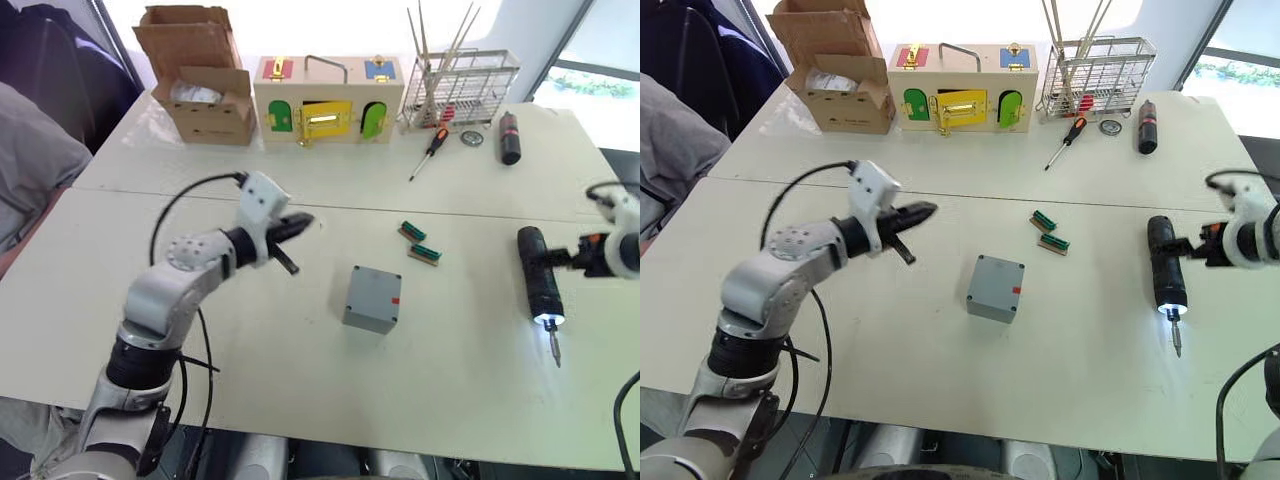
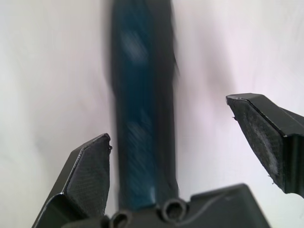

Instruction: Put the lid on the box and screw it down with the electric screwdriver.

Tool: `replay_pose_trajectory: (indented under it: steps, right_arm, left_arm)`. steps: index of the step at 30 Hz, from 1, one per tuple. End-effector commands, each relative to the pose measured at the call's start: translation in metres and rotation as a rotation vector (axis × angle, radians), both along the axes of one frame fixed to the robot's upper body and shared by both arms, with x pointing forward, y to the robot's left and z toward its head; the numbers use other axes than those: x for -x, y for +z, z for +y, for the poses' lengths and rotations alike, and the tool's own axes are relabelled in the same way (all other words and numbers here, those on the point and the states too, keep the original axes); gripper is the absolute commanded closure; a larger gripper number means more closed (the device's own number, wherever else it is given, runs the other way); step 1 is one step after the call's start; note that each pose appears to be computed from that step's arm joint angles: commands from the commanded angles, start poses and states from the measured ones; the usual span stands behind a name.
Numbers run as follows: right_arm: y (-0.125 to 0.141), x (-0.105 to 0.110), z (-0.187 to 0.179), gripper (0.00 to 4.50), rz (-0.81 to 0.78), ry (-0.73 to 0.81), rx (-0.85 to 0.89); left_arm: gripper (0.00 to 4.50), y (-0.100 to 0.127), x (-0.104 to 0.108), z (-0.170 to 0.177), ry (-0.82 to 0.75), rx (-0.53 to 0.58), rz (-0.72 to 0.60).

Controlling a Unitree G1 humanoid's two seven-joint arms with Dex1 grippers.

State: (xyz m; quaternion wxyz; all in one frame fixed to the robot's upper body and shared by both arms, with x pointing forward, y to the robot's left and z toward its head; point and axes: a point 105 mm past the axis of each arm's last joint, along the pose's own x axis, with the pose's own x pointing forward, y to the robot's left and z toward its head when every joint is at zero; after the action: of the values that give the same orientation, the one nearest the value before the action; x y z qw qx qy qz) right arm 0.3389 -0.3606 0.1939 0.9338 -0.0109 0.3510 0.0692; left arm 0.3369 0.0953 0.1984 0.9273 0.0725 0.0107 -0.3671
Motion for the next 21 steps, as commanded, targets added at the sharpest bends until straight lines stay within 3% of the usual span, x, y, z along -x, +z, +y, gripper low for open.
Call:
replay_pose_trajectory:
  steps: [1,3,5,8,11,14,17,21]
  right_arm:
    - [0.056,-0.015,0.025,0.02,-0.285,0.096,-0.09]
    - [0.061,-0.007,0.054,0.02,-0.406,0.28,-0.116]
    - [0.048,0.017,0.088,0.02,-0.468,0.462,-0.195]
    - [0.031,0.047,0.109,0.02,-0.478,0.569,-0.3]
    - [0.007,0.073,0.109,0.02,-0.362,0.574,-0.469]
    - [-0.025,0.092,0.107,0.02,-0.227,0.58,-0.424]
    - [-0.053,0.11,0.109,0.02,-0.106,0.632,-0.351]
    - [-0.07,0.121,0.109,0.02,-0.044,0.658,-0.315]
  left_arm:
    - [4.5,0.006,0.004,0.023,0.062,0.043,0.005]
    - [4.5,-0.004,0.012,0.038,0.081,0.051,0.067]
    - [4.5,-0.019,0.027,0.051,0.075,0.089,0.172]
    - [4.5,-0.038,0.051,0.054,0.026,0.105,0.292]
    - [4.5,-0.057,0.087,0.049,-0.057,0.11,0.402]
    - [4.5,-0.069,0.109,0.049,-0.096,0.087,0.469]
    - [4.5,-0.076,0.118,0.047,-0.121,0.069,0.5]
    - [4.5,-0.079,0.117,0.043,-0.151,0.06,0.51]
